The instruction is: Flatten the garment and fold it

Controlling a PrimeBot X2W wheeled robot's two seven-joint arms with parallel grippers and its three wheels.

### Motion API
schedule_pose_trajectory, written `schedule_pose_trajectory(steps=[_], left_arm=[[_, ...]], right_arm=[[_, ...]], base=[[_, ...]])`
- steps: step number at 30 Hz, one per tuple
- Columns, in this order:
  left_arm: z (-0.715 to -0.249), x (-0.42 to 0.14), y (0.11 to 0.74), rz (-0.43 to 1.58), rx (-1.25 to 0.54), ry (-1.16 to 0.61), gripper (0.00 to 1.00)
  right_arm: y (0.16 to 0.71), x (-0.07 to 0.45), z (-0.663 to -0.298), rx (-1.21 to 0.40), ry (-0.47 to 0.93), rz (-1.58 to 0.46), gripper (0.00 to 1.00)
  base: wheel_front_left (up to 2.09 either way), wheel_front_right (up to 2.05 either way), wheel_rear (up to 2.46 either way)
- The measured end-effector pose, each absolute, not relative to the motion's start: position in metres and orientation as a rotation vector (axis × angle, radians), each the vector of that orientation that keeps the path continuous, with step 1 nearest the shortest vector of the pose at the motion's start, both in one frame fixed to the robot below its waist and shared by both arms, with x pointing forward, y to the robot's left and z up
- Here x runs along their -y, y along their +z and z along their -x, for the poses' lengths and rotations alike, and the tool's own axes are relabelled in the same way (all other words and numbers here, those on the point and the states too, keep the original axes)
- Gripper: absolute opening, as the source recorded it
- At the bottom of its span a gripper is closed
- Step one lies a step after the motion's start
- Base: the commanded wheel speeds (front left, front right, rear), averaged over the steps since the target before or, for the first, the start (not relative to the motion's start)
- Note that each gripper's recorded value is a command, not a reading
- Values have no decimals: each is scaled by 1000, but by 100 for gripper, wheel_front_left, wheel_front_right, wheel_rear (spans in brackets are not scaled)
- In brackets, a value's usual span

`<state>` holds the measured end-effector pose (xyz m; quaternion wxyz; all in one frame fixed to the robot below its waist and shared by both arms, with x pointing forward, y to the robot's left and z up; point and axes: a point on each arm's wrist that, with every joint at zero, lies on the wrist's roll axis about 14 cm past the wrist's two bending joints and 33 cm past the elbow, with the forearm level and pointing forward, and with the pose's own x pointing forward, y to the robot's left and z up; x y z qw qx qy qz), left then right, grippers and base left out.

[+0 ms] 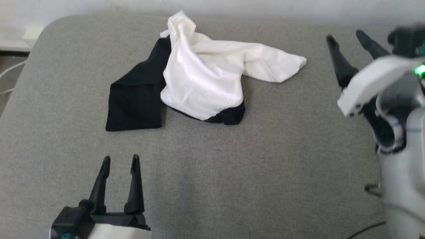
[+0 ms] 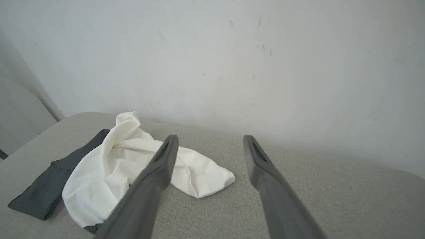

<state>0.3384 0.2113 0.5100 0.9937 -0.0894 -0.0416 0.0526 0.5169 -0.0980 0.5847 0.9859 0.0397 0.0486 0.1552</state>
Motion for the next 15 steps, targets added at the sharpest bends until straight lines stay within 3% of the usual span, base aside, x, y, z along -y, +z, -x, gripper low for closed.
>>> schedule_pose_trajectory(steps=[15], left_arm=[[-369,-200,499,187,57,56,100]], right_arm=[[491,71,-593,-697,344,11,100]], base=[[0,0,0]])
